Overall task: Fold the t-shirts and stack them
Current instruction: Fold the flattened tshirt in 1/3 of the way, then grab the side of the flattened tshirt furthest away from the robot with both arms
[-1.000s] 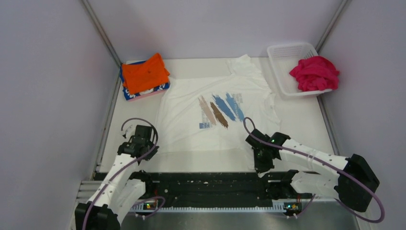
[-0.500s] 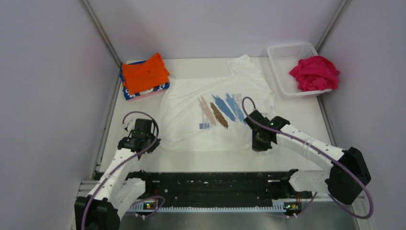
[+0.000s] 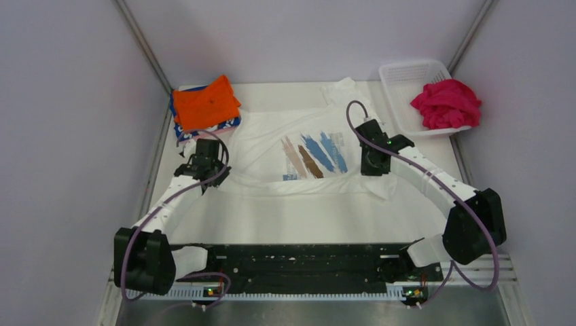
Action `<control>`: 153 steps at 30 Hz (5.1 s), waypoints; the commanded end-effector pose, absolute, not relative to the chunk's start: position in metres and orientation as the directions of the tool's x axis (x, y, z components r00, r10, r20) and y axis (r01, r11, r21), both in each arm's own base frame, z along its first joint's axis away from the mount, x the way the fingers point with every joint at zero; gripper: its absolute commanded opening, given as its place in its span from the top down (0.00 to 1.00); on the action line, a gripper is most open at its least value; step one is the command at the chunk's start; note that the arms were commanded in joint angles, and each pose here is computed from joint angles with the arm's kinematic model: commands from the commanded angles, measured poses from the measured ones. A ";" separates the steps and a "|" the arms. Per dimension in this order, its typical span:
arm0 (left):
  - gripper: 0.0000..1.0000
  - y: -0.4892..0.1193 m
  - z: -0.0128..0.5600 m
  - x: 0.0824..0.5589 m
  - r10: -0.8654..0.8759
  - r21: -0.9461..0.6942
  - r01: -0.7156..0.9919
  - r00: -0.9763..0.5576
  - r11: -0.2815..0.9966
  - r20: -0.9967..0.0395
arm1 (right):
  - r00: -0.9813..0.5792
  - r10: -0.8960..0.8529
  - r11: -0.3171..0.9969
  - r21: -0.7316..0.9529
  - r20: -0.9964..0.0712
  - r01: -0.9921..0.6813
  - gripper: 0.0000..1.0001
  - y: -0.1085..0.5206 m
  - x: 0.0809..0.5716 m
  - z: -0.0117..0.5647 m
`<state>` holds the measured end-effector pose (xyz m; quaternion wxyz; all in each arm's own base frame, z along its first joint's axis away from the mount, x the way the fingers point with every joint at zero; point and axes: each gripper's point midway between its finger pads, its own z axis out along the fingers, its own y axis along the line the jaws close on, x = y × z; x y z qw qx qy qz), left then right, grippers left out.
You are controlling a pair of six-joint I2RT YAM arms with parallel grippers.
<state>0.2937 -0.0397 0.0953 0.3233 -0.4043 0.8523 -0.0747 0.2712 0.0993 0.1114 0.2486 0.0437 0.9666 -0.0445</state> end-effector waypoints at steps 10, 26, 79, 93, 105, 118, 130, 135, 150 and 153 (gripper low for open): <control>1.00 -0.019 0.115 0.375 -0.756 -0.477 -0.617 -0.328 0.626 -0.567 | -0.826 -0.104 0.989 -0.143 -0.554 -0.029 1.00 0.105 0.375 0.125; 0.01 -0.008 0.145 0.399 -0.720 -0.474 -0.595 -0.279 0.649 -0.635 | -0.672 -0.226 0.969 -0.233 -0.705 -0.081 0.02 0.116 0.493 0.159; 0.01 -0.087 0.048 0.387 -0.663 -0.502 -0.462 -0.655 0.731 -0.363 | -0.772 0.234 0.961 0.260 -0.591 0.093 0.01 0.147 0.394 0.048; 0.01 -0.062 0.017 0.271 -0.707 -0.390 -0.593 -0.636 0.704 -0.309 | -0.842 0.316 0.939 0.267 -0.436 0.214 0.01 0.118 0.266 0.016; 0.01 -0.057 0.018 0.189 -0.782 -0.422 -0.660 -0.560 0.621 -0.275 | -0.872 0.248 0.946 0.300 -0.423 0.123 0.01 0.130 0.210 0.025; 0.01 -0.055 0.074 0.236 -0.745 -0.514 -0.542 -0.521 0.665 -0.417 | -0.783 0.221 0.954 0.297 -0.582 0.049 0.01 0.134 0.252 0.077; 0.01 -0.051 0.062 0.282 -0.730 -0.457 -0.569 -0.522 0.684 -0.442 | -0.752 0.221 0.954 0.299 -0.621 0.034 0.01 0.143 0.278 0.088; 0.01 -0.033 0.051 0.295 -0.736 -0.397 -0.630 -0.477 0.668 -0.481 | -0.737 0.232 0.956 0.290 -0.635 0.051 0.01 0.139 0.288 0.091; 0.01 -0.013 0.113 0.334 -0.675 -0.368 -0.593 -0.453 0.716 -0.583 | -0.657 0.255 0.955 0.292 -0.709 0.055 0.01 0.133 0.322 0.125; 0.01 -0.010 0.117 0.360 -0.650 -0.342 -0.587 -0.461 0.734 -0.605 | -0.643 0.259 0.953 0.300 -0.720 0.047 0.01 0.135 0.333 0.132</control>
